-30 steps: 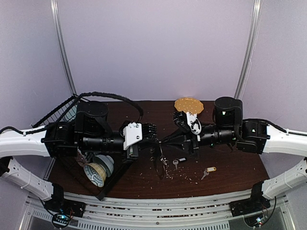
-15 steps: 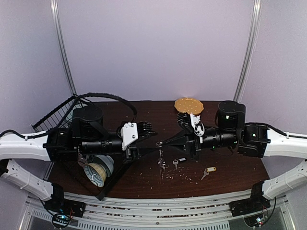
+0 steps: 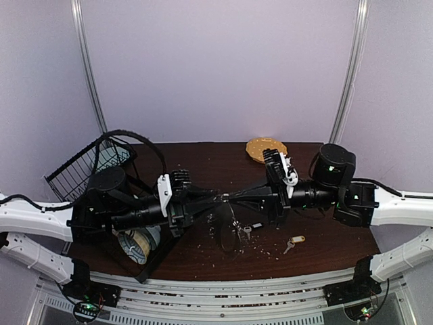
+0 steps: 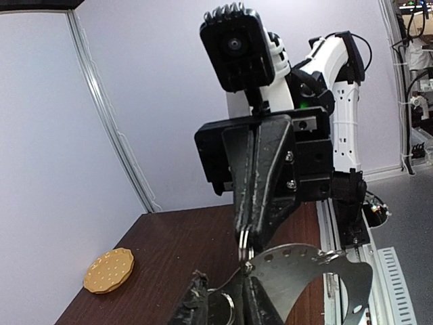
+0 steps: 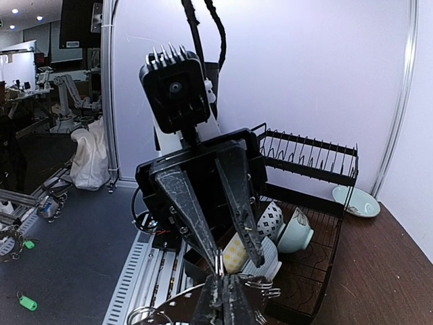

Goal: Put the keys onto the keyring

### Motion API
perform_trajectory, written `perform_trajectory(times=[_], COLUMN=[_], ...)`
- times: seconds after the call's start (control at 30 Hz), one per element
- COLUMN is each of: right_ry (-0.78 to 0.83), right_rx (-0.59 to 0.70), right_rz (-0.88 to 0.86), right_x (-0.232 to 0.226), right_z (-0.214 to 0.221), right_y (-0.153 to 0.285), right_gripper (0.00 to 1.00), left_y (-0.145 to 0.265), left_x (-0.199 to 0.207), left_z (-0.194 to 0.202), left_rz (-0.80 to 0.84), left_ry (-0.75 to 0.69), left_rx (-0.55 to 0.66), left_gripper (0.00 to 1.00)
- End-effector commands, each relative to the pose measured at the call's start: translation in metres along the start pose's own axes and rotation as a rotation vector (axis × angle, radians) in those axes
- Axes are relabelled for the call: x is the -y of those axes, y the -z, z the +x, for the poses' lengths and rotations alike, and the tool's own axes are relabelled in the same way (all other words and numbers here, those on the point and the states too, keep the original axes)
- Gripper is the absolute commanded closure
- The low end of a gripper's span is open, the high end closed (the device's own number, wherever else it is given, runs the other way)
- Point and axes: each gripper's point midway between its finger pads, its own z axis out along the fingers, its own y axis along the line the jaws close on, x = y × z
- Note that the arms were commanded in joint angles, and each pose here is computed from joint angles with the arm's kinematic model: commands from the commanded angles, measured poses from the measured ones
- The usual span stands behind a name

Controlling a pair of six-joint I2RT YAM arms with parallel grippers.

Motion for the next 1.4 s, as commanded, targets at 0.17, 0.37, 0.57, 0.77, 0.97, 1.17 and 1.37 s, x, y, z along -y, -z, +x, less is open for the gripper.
perform_trajectory(times=[0.17, 0.37, 0.57, 0.77, 0.97, 1.17, 1.37], right_ry=[0.017, 0.018, 0.018, 0.018, 0.012, 0.016, 0.017], right_rx=[0.105, 0.104, 0.102, 0.093, 0.081, 0.087, 0.084], right_rz=[-0.022, -0.021, -0.023, -0.038, -0.044, -0.043, -0.039], right_x=[-0.006, -0.006, -0.007, -0.009, -0.009, -0.010, -0.010], right_z=[-0.027, -0.026, -0.026, -0.023, -0.020, -0.022, -0.023], right_y=[0.004, 0.003, 0.005, 0.004, 0.002, 0.004, 0.006], right_gripper=[1.00, 1.00, 1.00, 1.00, 1.00, 1.00, 1.00], left_y=[0.001, -0.003, -0.004, -0.007, -0.007, -0.006, -0.002], left_x=[0.005, 0.009, 0.006, 0.002, -0.001, -0.002, -0.004], left_z=[-0.028, -0.033, -0.031, -0.030, -0.032, -0.032, -0.031], left_rz=[0.043, 0.064, 0.046, 0.022, 0.007, 0.000, -0.011], left_ry=[0.024, 0.006, 0.007, 0.014, 0.026, 0.023, 0.003], left_rx=[0.153, 0.180, 0.174, 0.169, 0.185, 0.185, 0.173], left_gripper=[0.75, 0.85, 0.94, 0.99, 0.81, 1.00, 1.00])
